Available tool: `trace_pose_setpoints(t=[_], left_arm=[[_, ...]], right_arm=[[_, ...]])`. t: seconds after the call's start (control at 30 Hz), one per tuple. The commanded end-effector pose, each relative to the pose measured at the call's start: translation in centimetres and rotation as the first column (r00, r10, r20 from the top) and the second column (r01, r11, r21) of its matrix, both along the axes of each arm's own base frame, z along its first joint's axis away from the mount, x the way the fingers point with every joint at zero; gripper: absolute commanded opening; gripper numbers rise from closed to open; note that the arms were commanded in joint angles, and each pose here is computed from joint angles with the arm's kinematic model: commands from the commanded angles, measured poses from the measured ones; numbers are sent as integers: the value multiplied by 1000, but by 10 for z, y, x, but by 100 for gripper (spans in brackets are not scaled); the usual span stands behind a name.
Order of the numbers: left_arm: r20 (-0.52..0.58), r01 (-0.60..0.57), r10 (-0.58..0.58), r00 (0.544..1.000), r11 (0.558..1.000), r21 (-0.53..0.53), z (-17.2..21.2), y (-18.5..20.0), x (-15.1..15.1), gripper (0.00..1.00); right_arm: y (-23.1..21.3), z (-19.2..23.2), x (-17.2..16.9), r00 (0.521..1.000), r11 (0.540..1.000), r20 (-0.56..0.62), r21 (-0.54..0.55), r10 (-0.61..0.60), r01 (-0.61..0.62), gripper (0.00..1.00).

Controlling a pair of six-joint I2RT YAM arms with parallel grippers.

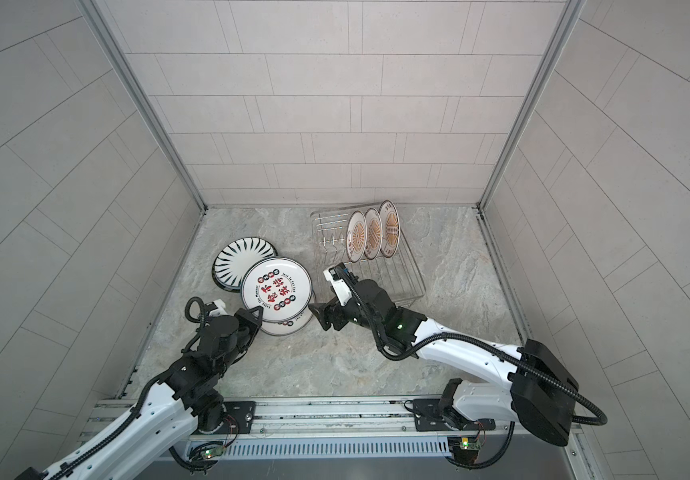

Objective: Unload the plates from the dish rack
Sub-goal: 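Lower the plate onto the other red-lettered plate with the left gripper while the right withdraws, then open the left gripper, leaving the plate stacked flat on the table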

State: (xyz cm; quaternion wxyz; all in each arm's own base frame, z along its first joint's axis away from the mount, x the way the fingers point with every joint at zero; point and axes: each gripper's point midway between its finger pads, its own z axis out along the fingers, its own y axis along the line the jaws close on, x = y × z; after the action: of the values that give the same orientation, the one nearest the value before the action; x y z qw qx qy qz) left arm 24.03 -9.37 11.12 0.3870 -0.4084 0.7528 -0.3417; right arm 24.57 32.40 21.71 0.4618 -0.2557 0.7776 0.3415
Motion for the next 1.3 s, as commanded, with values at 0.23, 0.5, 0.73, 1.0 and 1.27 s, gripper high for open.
trace_pose_setpoints(t=[0.23, 0.5, 0.73, 1.0, 1.27], left_arm=[[-127, -72, 60, 990, 993, -93, -26, -6, 2, 0], [-213, -119, 102, 972, 990, -70, -46, -1, -2, 0], [-254, -116, 98, 962, 992, -56, -60, -3, -4, 6], [-267, -105, 102, 958, 994, 3, -58, 0, -2, 12], [-277, -115, 121, 953, 993, 36, -61, 5, -3, 37]], right_arm=[[7, 5, 0, 1000, 1000, 28, -9, 2, -2, 85], [11, 1, -2, 1000, 1000, 25, -21, 12, -12, 85], [13, -1, 0, 1000, 1000, 21, -26, 9, -9, 84], [15, -4, -2, 1000, 999, 16, -32, 21, -20, 84], [12, -6, 1, 1000, 999, 16, -42, -3, 3, 84]])
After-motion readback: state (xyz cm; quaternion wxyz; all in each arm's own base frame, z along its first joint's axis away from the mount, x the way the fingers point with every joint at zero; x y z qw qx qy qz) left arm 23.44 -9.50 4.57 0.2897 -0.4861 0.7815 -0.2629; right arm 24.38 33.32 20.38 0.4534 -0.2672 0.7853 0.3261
